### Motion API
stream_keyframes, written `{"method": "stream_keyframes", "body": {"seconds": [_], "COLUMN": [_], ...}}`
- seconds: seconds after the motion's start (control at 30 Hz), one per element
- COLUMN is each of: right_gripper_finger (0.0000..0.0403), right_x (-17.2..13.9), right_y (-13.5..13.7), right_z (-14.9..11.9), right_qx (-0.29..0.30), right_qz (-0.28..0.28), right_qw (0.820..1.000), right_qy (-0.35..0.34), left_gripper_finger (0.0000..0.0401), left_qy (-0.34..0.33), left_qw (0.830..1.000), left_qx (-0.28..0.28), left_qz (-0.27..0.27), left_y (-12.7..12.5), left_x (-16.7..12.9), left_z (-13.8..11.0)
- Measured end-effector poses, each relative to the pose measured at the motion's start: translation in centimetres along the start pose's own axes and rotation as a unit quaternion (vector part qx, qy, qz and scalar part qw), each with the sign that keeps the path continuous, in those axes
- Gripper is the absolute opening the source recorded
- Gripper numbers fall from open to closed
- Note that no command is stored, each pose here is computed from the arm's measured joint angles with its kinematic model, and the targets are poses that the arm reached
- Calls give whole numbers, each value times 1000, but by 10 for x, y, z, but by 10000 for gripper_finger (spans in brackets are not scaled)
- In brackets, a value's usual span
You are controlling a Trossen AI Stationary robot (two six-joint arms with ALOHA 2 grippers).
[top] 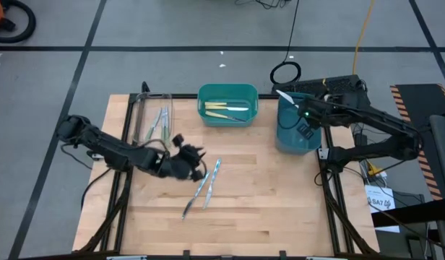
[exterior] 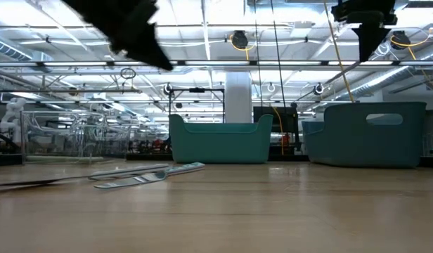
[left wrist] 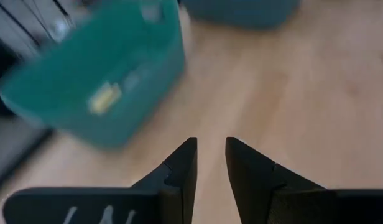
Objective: Sort silverware by color (type)
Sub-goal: Put the right blue knife into the blue bin
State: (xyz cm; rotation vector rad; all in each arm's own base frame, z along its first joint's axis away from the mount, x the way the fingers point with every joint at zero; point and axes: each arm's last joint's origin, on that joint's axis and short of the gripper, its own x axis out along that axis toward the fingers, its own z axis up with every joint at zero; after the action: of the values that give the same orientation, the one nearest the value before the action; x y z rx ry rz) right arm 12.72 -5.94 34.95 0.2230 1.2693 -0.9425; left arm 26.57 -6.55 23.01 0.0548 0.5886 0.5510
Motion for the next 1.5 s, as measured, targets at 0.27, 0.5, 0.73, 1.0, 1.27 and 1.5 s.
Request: {"method": "stream_keyframes", "body": {"seconds": [0.27,0.5,0.73,1.0,1.27,1.5], "right_gripper_finger": [55,56,56,54,54,56], "right_x": [22,46,58,49,56,63], "right_y": [9,29,54,61,78,80], "right_z": [-29,-44,-39,-60,-68,-73], "right_qx": [30,97,119,220,265,288], "right_qz": [-3,62,111,101,41,-32], "right_qw": [999,991,975,961,959,955], "right_qy": [11,-74,-149,-136,-91,-54], "left_gripper_finger": [93,93,93,93,93,93], "left_qy": [-180,-280,-280,-186,-150,-145], "left_qw": [982,950,950,974,981,982], "left_qx": [-28,-56,-44,-15,8,15], "left_qz": [-51,-128,-128,-130,-123,-118], "left_y": [50,68,53,37,29,33], "left_x": [39,70,100,125,141,143], "left_z": [63,78,88,124,141,141]}}
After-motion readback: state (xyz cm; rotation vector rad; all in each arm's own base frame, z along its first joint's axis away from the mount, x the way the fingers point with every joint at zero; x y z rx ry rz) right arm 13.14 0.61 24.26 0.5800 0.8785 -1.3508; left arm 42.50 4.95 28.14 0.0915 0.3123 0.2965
